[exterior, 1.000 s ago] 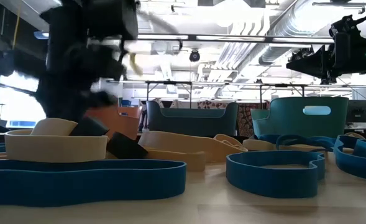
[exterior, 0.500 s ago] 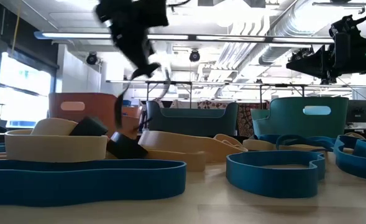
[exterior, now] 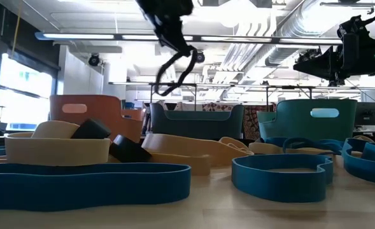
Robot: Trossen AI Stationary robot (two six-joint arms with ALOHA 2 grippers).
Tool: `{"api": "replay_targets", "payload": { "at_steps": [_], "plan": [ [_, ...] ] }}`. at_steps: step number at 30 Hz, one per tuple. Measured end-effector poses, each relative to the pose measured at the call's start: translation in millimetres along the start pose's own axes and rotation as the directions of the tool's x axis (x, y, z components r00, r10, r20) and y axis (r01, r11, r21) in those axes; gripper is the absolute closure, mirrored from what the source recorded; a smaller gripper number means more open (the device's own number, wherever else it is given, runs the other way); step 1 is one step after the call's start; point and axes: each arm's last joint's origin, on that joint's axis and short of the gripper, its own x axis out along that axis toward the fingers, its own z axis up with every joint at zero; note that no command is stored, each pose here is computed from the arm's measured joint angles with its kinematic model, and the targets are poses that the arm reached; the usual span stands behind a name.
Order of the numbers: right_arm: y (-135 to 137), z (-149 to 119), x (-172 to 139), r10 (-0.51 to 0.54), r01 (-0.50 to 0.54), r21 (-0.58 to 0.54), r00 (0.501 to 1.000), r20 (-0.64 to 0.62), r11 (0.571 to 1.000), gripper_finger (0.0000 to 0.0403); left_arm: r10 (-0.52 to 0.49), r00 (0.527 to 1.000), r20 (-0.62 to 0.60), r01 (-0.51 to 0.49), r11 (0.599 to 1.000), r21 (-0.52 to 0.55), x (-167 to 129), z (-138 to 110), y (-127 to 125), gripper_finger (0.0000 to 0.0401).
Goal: Sort rubber bands into baskets
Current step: Put the black rubber band into the blue bin
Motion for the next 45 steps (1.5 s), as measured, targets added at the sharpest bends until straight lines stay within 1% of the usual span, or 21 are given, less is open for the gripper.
{"api": "replay_targets", "payload": {
  "at_steps": [4,10,14,19,21,25,35,38,41,45],
  "plan": [
    [0,0,0,0.000,0.000,0.000,1.000,-0.001,1.000,0.0403,0.027,0.999,-0.017,-0.026,0.999,0.036,21,12,23,0.0401],
    [0,0,0,0.000,0.000,0.000,1.000,0.000,1.000,0.0403,0.059,0.996,-0.060,-0.054,0.995,0.087,60,19,57,0.0401],
    [0,0,0,0.000,0.000,0.000,1.000,0.000,1.000,0.0403,0.073,0.992,-0.102,-0.064,0.994,0.093,87,16,79,0.0401],
    [0,0,0,0.000,0.000,0.000,1.000,-0.001,1.000,0.0403,0.071,0.982,-0.176,-0.053,0.993,0.102,119,1,98,0.0401],
    [0,0,0,0.000,0.000,0.000,1.000,0.000,1.000,0.0403,0.062,0.978,-0.199,-0.043,0.994,0.101,129,-5,102,0.0401],
    [0,0,0,0.000,0.000,-0.001,1.000,-0.001,1.000,0.0403,0.009,0.977,-0.215,0.009,0.997,0.079,144,-15,107,0.0401],
    [0,0,0,0.000,0.000,0.000,1.000,-0.001,1.000,0.0403,-0.028,0.957,-0.289,0.047,0.997,0.059,173,-34,106,0.0401],
    [0,0,0,0.000,0.000,0.000,1.000,-0.001,1.000,0.0403,-0.015,0.953,-0.304,0.038,0.997,0.071,177,-37,106,0.0398],
    [0,0,0,0.000,0.000,0.000,1.000,-0.001,1.000,0.0403,0.007,0.951,-0.310,0.031,0.993,0.117,177,-37,108,0.0383],
    [0,0,0,0.000,0.000,-0.001,1.000,-0.001,1.000,0.0403,0.021,0.957,-0.288,0.018,0.991,0.133,176,-34,109,0.0347]
  ]
}}
